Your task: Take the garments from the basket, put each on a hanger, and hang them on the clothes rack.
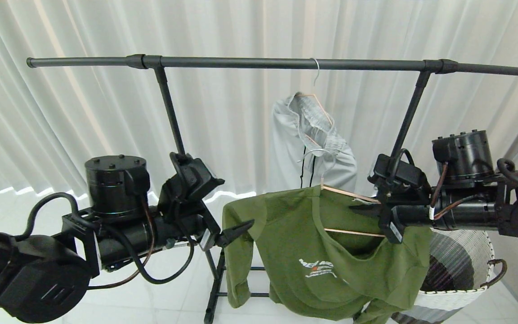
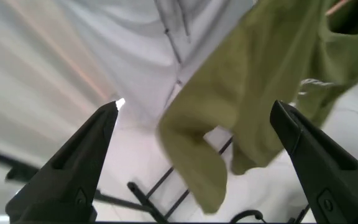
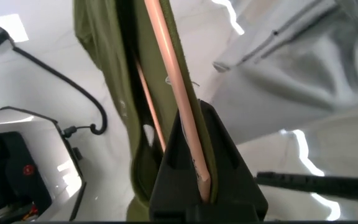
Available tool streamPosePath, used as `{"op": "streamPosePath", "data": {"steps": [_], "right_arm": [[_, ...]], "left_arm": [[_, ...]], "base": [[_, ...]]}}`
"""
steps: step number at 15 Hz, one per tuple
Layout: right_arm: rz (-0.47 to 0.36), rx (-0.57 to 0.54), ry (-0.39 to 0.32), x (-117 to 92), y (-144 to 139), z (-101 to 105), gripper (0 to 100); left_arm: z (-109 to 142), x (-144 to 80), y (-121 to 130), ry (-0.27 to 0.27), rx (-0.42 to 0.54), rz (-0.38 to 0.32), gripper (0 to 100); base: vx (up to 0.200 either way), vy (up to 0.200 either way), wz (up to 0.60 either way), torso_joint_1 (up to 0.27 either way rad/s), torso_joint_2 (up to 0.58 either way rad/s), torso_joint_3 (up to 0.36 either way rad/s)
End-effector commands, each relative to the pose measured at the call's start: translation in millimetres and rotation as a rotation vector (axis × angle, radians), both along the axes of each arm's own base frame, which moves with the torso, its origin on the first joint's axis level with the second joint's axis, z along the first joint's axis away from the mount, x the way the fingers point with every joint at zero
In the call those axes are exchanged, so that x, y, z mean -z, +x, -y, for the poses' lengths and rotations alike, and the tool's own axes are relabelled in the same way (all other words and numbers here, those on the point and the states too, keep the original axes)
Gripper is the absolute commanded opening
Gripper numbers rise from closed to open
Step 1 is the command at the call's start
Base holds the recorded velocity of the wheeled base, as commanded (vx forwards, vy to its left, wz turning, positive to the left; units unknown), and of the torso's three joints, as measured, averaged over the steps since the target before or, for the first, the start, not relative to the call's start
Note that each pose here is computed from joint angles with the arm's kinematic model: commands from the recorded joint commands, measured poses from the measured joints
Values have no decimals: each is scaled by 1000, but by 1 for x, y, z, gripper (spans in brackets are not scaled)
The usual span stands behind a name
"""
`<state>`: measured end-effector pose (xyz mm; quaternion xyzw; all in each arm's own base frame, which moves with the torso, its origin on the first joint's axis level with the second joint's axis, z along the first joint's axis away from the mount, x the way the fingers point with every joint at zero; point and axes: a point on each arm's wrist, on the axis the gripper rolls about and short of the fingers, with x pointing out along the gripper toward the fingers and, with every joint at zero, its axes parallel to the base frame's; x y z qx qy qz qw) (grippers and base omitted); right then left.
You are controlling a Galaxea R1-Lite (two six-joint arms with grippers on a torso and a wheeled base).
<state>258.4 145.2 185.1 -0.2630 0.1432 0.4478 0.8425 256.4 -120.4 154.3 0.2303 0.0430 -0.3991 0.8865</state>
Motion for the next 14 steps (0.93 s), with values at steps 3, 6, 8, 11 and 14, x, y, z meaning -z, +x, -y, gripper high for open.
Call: {"op": "streamPosePath", "data": {"steps": [3, 6, 8, 11, 14], "right_arm": [[7, 71, -3, -6, -12, 25, 0], [-37, 200, -47, -8, -33, 59, 0], [-83, 324, -74, -12, -57, 92, 0], [-140, 490, -103, -17, -88, 124, 0], [-185, 675, -115, -19, -107, 152, 0]], "left_arm": [[-30, -7, -16, -50, -106, -20, 100], [-51, -4, -19, -46, -182, -29, 100], [-62, 0, -18, -36, -232, -43, 100], [-71, 8, -20, -6, -329, -61, 100], [-76, 12, -24, 2, -357, -73, 100]], "base": [[0, 0, 0, 0, 0, 0], [0, 0, 0, 0, 0, 0], [0, 0, 0, 0, 0, 0], [0, 0, 0, 0, 0, 0], [0, 0, 0, 0, 0, 0]]}}
